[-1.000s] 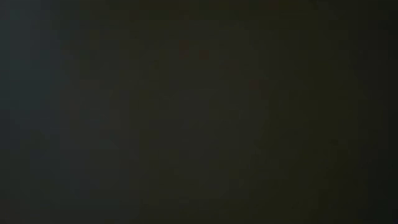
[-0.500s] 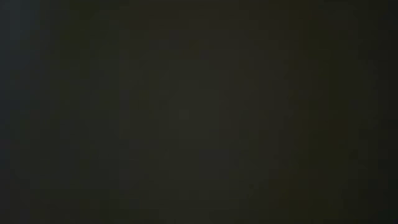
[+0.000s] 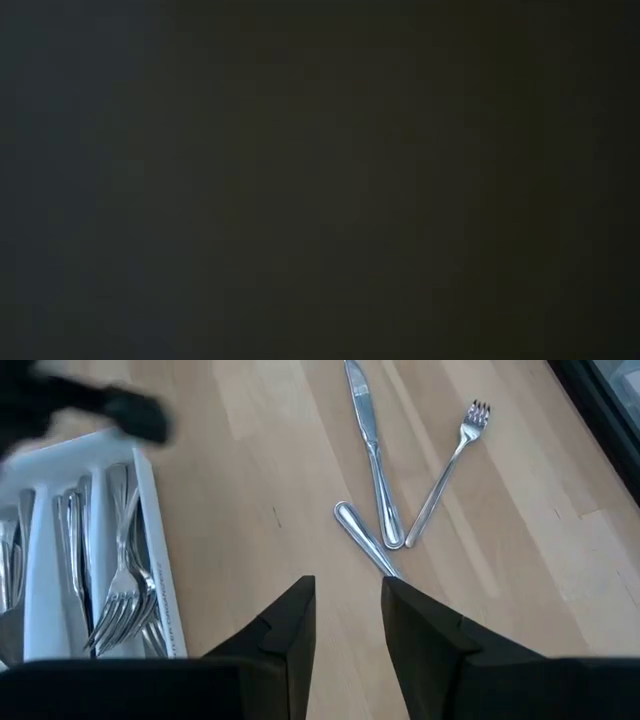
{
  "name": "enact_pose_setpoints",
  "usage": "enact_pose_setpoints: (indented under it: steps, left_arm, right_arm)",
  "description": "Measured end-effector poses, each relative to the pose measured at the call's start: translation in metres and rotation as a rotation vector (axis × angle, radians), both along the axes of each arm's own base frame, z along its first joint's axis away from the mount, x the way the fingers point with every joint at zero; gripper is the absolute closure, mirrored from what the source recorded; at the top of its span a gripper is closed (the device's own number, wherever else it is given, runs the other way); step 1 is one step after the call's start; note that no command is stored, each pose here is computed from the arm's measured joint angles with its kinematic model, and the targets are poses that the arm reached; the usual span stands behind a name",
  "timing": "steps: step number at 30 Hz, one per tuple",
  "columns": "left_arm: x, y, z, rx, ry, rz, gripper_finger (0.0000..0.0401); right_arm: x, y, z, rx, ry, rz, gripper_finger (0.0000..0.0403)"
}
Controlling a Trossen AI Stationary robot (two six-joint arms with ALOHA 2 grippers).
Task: Sort silverware
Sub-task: Put the silver spoon into the bottom section of the white silverware tray
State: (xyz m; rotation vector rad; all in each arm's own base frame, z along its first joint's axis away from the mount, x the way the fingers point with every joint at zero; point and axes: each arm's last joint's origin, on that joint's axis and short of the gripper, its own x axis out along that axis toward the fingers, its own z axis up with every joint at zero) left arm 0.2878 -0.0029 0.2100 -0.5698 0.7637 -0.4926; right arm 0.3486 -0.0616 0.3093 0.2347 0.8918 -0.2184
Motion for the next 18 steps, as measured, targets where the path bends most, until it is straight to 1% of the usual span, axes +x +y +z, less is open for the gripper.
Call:
enact_pose_setpoints:
  steps: [3,6,9,13,15,18]
  left_arm:
    - [-0.001,-0.031,-0.001,0.021,0.024,-0.031,0.0398]
    - [-0.003,-0.053,-0.002,0.074,0.040,0.003,0.0395]
    - [-0.005,-0.070,-0.004,0.104,0.081,0.085,0.0395]
    - [-0.007,-0.089,-0.008,0.096,0.134,0.234,0.0398]
    - [-0.005,-0.097,-0.009,0.092,0.112,0.285,0.0397]
    - [-0.002,-0.110,-0.014,0.064,0.089,0.312,0.0394]
  right_arm:
    - [0.000,0.000,0.000,0.014,-0.002,-0.018,0.0283]
    - [0.000,0.000,0.000,0.022,-0.003,-0.031,0.0283]
    - [0.000,-0.001,0.000,0.014,-0.001,-0.057,0.0283]
    - [-0.001,-0.002,0.000,-0.013,0.006,-0.086,0.0283]
    - [-0.002,-0.002,-0.001,-0.017,0.020,-0.110,0.0283]
    - [-0.004,-0.002,-0.003,-0.006,0.050,-0.145,0.0283]
